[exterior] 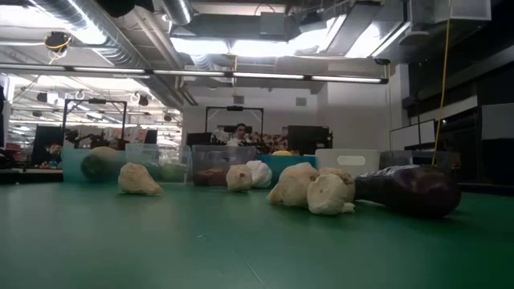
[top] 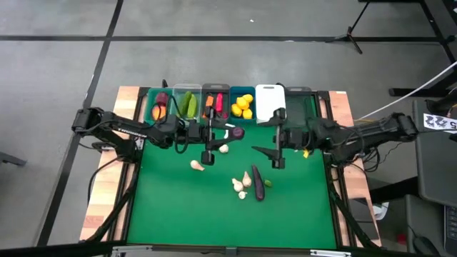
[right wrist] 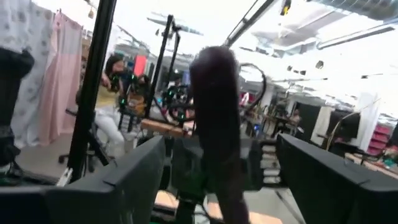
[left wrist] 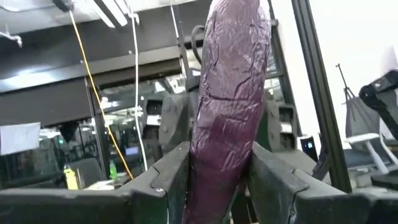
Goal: Sort produce into baskets
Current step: Put the eggplant into the right black bin
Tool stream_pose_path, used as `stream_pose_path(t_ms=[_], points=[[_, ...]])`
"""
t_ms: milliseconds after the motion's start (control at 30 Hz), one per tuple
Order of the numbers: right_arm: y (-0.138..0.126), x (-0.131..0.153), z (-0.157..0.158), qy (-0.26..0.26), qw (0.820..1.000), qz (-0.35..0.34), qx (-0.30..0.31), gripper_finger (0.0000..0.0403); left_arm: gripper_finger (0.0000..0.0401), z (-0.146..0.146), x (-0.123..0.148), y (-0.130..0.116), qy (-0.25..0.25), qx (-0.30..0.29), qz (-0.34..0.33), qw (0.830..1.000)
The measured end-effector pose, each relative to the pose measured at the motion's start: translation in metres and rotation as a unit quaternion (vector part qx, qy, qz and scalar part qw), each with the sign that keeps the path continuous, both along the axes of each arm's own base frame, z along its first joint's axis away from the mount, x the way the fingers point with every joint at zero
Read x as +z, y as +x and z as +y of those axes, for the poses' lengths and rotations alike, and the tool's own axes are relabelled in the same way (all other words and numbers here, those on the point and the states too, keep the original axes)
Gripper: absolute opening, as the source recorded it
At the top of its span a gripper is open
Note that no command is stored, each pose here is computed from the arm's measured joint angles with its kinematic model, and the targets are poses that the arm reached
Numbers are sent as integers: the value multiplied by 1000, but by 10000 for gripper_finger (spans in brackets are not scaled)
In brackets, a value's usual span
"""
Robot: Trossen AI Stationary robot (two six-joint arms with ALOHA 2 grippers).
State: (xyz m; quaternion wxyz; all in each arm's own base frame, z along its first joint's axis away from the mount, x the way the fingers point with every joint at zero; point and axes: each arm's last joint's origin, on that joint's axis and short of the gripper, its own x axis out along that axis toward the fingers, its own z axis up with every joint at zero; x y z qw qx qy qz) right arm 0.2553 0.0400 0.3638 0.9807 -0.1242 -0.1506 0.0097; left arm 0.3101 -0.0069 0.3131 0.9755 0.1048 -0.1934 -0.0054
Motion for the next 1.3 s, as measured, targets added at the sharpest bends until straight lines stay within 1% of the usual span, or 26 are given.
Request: stream_pose_path(t_ms=[167,300,367,567,700,1000,1133,1300], points=[[19,-7,-3,-3,999,24,-20,306,139,1,-9,8,1,4,13,1000],[20,-6,-2,-13,999,23,-22,309,139,1,-13,10,2,4,25,1000],[20,-7,-2,-13,999,27,-20,318,139,1,-13,10,2,4,25,1000],[22,-12,-2,-4,999,46,-20,370,139,1,-13,10,4,8,22,1000],[23,-12,-2,-2,999,45,-27,386,139,1,-13,10,3,8,25,1000],[22,-8,-2,1,999,25,-26,387,139,1,-16,13,0,7,26,1000],[22,-8,-2,1,999,24,-26,377,139,1,-18,14,-1,8,31,999],[23,-9,-2,0,999,25,-21,362,139,1,-16,13,-2,12,20,1000]])
